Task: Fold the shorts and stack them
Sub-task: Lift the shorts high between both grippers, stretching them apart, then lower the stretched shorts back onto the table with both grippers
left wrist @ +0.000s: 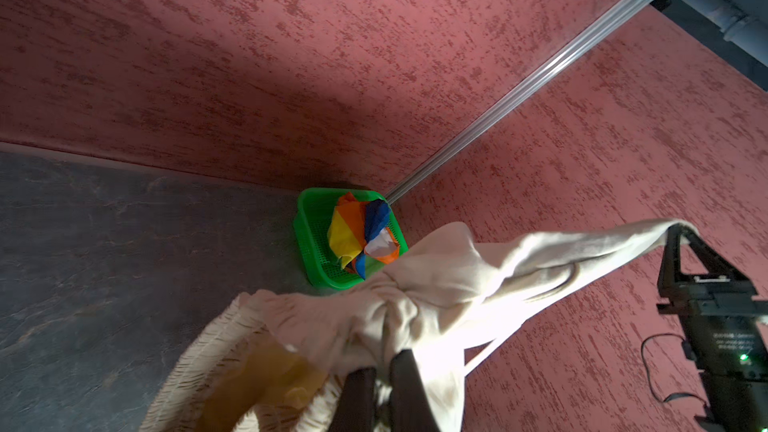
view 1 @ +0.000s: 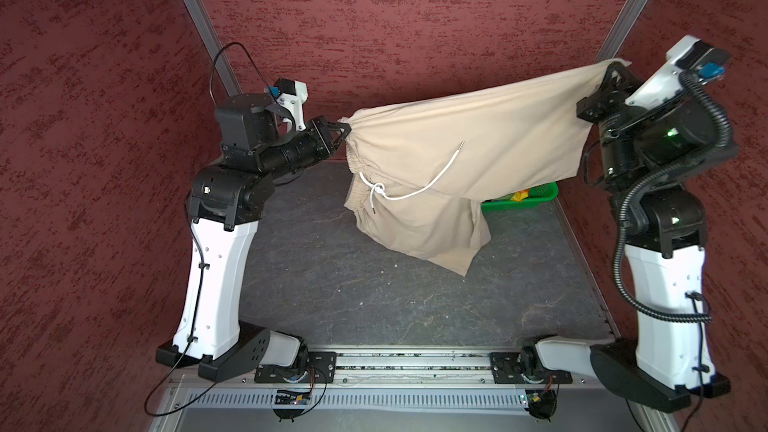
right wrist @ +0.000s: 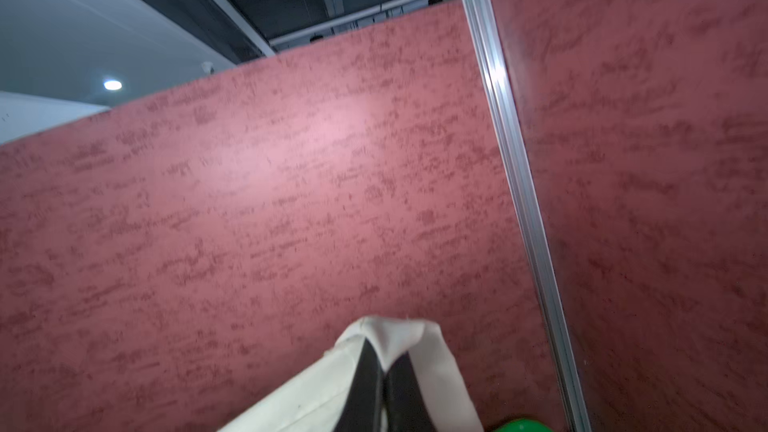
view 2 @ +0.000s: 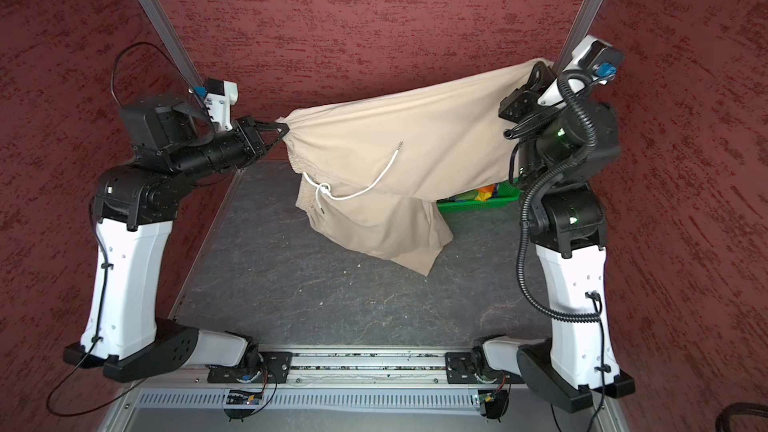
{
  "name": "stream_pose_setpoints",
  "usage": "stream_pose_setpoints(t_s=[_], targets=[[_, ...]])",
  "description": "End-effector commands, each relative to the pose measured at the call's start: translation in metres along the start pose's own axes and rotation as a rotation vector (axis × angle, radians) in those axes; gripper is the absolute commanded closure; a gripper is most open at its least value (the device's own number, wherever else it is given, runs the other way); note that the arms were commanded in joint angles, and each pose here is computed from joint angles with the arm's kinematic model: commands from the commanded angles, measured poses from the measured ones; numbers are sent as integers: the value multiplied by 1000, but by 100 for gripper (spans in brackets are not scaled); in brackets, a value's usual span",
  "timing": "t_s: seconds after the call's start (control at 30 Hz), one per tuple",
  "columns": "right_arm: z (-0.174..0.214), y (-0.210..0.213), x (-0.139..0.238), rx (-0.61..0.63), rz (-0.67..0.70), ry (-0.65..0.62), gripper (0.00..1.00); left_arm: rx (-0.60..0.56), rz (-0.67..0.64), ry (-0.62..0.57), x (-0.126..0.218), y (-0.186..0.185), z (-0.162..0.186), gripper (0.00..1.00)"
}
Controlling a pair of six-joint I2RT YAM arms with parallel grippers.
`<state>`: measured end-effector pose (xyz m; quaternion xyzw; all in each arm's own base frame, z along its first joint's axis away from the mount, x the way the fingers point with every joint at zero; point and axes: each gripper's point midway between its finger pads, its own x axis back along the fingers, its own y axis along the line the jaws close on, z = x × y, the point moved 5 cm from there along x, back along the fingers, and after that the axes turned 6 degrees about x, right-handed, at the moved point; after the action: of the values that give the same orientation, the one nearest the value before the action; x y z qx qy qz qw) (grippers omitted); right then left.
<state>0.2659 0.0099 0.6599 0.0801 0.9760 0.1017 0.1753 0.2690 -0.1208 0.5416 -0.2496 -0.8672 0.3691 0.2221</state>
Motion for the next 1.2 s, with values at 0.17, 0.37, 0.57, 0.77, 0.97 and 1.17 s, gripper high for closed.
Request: stream_pose_setpoints(t_s=[0.17, 0.37, 0.57, 0.77, 0.97, 1.17], targets=[[177, 38, -93, 47, -89, 482, 100, 116, -240, -54, -14, 80, 32, 100], [337, 78, -130, -87, -230, 776, 100, 189, -465, -87, -9, 164, 49, 100], [479, 131, -129, -113, -308, 962, 100, 431, -707, -166, -7, 294, 57, 100], [559, 142, -147, -100, -248, 985, 100, 568, -804, -149, -36, 367, 55, 100], [585, 137, -160, -141, -252, 883, 100, 579, -897, -196, -53, 403, 35, 100], [592, 149, -169, -182, -327, 817, 46, 597, -930, -192, -69, 432, 5, 46]])
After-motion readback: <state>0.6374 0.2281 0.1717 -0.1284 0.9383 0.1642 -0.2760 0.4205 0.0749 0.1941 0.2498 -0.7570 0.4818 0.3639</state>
